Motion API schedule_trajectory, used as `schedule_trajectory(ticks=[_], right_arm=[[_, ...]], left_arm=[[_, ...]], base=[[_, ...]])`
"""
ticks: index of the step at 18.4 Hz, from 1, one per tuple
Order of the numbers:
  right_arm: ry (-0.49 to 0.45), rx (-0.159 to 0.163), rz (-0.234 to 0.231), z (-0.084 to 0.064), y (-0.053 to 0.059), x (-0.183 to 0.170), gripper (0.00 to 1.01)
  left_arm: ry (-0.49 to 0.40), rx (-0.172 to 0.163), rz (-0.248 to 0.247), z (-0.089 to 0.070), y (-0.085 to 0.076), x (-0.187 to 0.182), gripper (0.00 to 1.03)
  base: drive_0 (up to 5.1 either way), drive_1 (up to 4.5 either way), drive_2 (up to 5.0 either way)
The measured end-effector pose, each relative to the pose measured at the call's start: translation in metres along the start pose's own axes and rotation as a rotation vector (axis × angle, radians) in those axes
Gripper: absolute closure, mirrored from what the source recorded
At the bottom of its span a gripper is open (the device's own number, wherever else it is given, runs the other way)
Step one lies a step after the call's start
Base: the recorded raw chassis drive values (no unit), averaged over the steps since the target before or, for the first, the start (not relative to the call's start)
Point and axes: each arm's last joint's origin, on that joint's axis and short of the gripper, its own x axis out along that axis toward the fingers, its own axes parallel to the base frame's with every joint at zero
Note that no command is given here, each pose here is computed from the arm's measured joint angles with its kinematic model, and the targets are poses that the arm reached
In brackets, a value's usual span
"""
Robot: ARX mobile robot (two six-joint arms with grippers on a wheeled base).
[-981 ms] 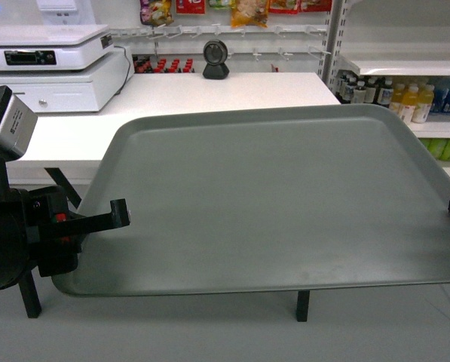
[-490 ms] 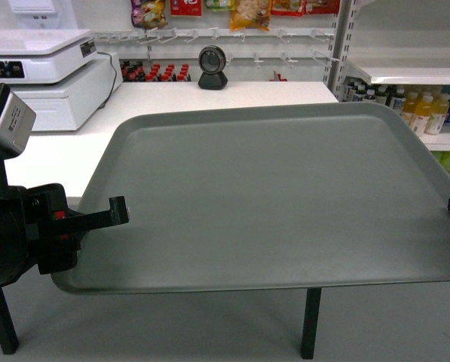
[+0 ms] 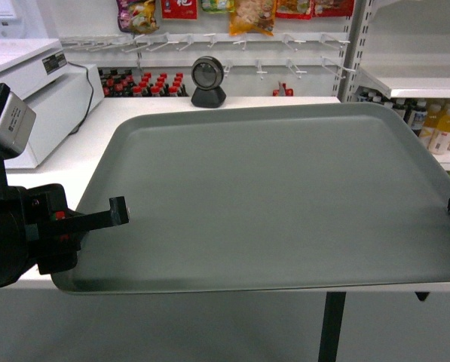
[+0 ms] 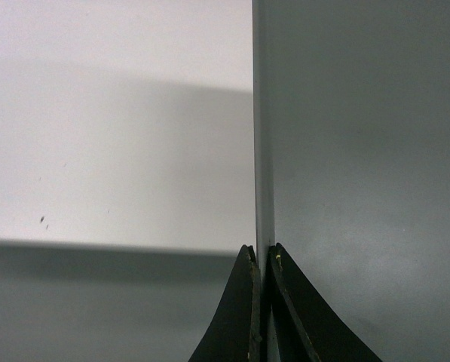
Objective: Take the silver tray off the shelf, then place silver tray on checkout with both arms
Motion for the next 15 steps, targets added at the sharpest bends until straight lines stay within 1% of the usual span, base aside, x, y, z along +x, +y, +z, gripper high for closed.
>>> schedule_trajectory(ticks=[12,15], right_arm=[[0.000,0.000,0.000,0.0000,0.0000,0.0000,0.98],[-0.005,-0.001,0.000,0.0004,-0.0001,0.0002,0.98]], left_arm=[[0.000,0.000,0.000,0.0000,0.0000,0.0000,1.00],[-0.004,-0.001,-0.002,0.0005,-0.0004,0.0006,1.00]], base=[[-0.1,4.15,-4.3],[0.0,0.00,0.0]])
